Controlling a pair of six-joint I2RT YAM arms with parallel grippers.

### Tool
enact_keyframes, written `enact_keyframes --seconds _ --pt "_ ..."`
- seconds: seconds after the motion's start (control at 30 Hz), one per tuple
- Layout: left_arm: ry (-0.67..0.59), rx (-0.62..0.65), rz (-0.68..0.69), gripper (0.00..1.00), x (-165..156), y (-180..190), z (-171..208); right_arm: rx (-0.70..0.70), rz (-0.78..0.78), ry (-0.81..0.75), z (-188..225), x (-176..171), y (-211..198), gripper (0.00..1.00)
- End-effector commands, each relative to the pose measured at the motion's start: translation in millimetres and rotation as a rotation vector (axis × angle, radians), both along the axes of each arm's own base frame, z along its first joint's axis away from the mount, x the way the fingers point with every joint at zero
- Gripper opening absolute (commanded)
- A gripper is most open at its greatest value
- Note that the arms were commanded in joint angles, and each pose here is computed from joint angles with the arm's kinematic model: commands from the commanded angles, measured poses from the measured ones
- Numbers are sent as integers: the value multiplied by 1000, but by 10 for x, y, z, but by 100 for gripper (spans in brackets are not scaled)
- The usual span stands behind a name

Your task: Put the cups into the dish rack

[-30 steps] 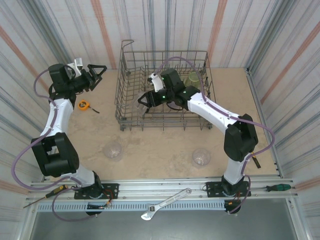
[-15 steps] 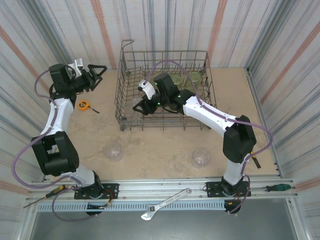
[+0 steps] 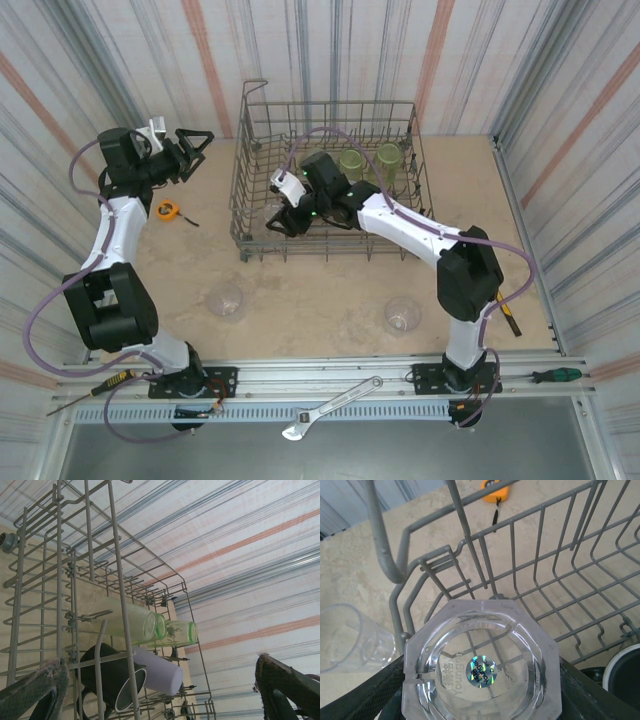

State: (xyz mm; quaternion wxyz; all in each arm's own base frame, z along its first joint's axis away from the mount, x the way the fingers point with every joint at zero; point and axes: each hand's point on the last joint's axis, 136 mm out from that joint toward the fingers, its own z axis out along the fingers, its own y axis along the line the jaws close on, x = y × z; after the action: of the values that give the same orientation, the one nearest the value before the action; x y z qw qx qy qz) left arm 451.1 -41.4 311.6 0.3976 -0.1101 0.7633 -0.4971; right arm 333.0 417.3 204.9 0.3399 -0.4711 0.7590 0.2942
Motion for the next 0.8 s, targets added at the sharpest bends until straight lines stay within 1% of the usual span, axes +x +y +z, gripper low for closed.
enact_keyframes --seconds 0.0,0.77 --pt "-27 -7 -2 99 12 20 81 -1 40 -58 94 32 116 40" --pt "-20 -17 -2 99 18 15 67 -15 76 -43 -180 171 403 41"
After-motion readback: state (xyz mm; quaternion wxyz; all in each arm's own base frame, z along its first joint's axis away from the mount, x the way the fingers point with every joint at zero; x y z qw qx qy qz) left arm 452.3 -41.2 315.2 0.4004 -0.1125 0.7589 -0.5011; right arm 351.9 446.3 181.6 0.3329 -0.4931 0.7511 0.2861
